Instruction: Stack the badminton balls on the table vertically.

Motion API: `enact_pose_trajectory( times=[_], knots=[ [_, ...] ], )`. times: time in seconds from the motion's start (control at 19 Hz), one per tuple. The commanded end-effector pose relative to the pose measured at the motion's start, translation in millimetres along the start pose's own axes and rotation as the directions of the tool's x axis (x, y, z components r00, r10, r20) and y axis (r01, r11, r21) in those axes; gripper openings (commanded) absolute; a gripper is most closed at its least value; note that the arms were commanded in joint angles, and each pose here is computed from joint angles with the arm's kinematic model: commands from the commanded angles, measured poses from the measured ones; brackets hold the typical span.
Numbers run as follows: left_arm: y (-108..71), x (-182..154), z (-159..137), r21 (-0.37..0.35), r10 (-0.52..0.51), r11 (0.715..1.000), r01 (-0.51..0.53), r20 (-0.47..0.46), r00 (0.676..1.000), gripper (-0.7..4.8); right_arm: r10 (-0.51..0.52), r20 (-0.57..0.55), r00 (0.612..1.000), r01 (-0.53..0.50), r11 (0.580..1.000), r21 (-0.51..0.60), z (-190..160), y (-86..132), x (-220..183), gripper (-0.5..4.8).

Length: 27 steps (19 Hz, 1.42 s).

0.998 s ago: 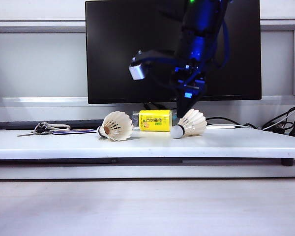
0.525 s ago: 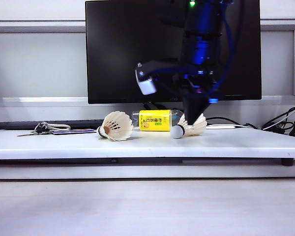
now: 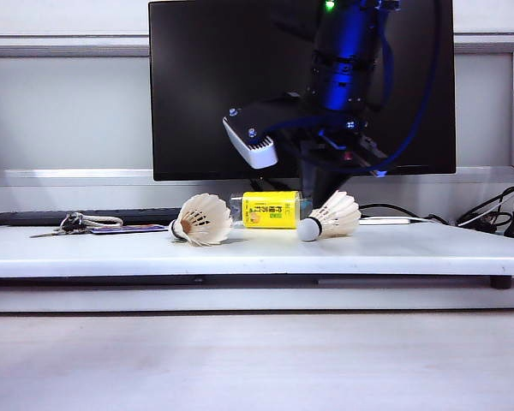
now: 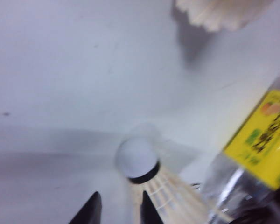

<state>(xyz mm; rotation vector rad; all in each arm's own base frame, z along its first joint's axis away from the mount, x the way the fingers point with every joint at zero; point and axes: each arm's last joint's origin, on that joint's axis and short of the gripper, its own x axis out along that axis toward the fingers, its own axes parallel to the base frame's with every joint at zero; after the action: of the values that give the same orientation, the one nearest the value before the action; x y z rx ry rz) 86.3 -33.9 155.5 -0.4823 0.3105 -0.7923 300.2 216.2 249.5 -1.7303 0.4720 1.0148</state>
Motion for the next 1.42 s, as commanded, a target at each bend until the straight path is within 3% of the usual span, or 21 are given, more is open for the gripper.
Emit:
enact_pose_trajectory(
  times=[0.05,0.68,1.42],
  knots=[
    [0.3,-0.1,-0.8,0.016,-0.002,1.0,0.002,-0.005,1.0,1.16,-0.011,0.018,1.0,0.011,0.999,-0.036,1.2,-2.1,2.1,1.28],
    [-1.8,-0.2,-1.7,0.033,-0.069,0.997,0.07,-0.039,0.997,1.22,-0.007,-0.037,0.999,0.003,0.996,-0.092,-3.9,-2.6,23.7,1.94],
    [-2.8,-0.3,-2.4,0.039,-0.108,0.993,0.11,-0.06,0.992,1.22,-0.063,-0.057,0.996,0.055,0.99,-0.133,-6.1,-11.7,26.2,2.04]
  ],
)
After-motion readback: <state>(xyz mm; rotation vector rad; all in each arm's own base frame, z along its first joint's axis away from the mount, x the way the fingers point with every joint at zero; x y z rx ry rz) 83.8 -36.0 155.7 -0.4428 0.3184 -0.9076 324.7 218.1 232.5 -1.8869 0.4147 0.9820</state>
